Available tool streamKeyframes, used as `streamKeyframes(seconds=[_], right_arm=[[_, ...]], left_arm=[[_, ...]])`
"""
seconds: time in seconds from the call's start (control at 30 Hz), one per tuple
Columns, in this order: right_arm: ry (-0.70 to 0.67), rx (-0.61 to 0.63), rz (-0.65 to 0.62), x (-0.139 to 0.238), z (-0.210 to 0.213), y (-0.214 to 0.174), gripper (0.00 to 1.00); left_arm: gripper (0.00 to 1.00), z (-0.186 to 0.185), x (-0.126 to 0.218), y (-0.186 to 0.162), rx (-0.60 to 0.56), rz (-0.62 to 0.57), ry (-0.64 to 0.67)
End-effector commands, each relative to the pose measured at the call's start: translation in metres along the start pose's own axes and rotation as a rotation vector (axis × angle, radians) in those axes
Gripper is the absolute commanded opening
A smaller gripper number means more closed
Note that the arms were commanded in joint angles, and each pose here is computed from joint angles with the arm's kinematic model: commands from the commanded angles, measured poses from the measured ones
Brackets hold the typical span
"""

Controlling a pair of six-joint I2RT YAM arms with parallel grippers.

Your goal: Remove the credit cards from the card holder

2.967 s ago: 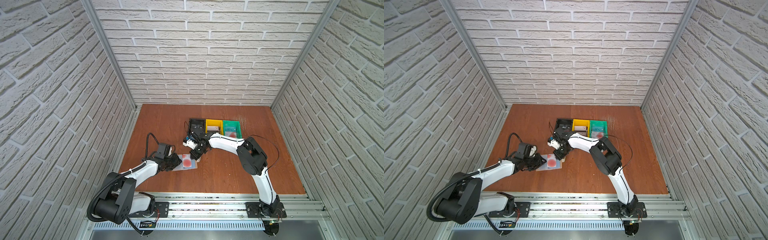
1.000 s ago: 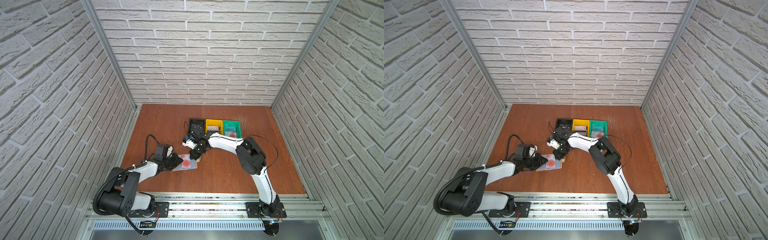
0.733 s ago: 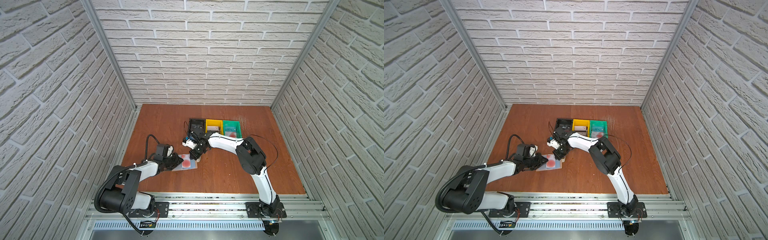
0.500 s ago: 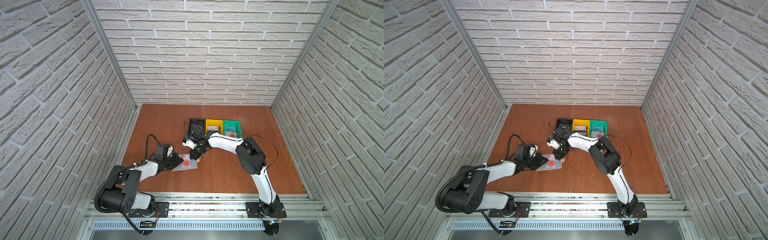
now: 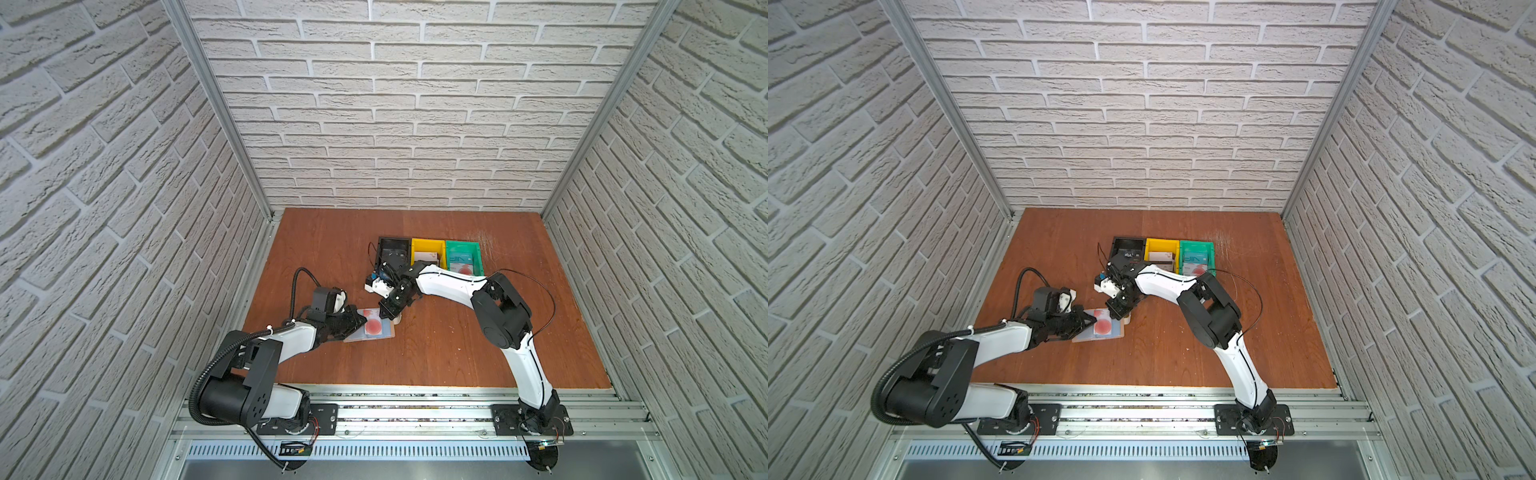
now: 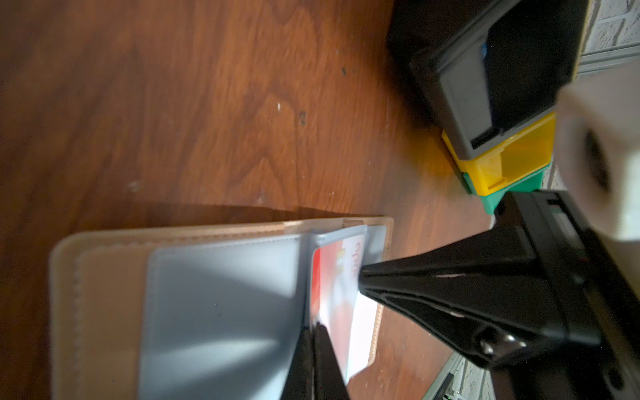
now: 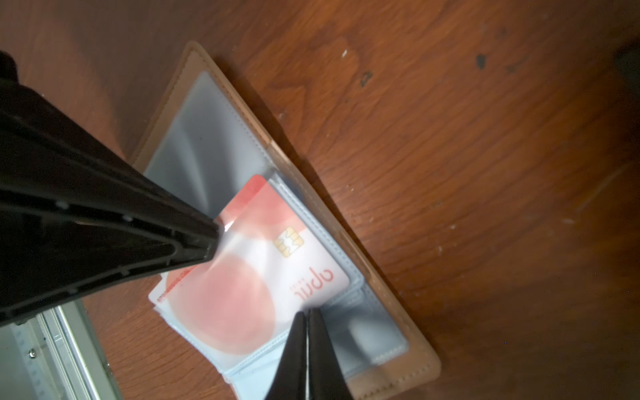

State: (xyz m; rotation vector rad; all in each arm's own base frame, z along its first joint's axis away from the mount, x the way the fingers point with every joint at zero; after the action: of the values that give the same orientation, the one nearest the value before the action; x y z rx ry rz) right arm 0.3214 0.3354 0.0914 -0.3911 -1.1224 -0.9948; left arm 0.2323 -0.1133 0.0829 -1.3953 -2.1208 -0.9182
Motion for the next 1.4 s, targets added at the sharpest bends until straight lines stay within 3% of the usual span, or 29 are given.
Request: streamKeyframes(seconds=[0.0,0.7,1.17,1.37], right_arm=[[-0.014,-0.036,0.106,-0.027,-0.011,-0.018,0.07],[-0.014,-0.064,0.128,-0.031,-0.019,-0.020,0.07],[0.002,-0.057,0.108,-0.021,-0.014,-0.018,0.10],[0.100,-0.041,0.028,0.018,0.008,-0.010,0.18]], left_arm=[[0.04,0.011,0.000,-0.009,0.012,0.008,0.034],[0.00,0.031,0.012,-0.024,0.049,0.010,0.077],[0.00,0.029,0.046,-0.024,0.068,-0.063,0.155],[0.00,0.013,0.065,-0.014,0.046,-0.127,0.146]])
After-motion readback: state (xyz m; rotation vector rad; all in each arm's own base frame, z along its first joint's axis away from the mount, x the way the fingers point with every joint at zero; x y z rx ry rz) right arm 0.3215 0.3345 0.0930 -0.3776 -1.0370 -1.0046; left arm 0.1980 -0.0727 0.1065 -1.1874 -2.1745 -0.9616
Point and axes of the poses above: each gripper's point midway between its finger pads, its own x axis back along the fingers, its own z axis along the line the jaws close on, y = z × x, the point moved 8 cm from there along x, back along the fingers, and after that the axes turned 10 degrees about -x, right-handed, at the moved point
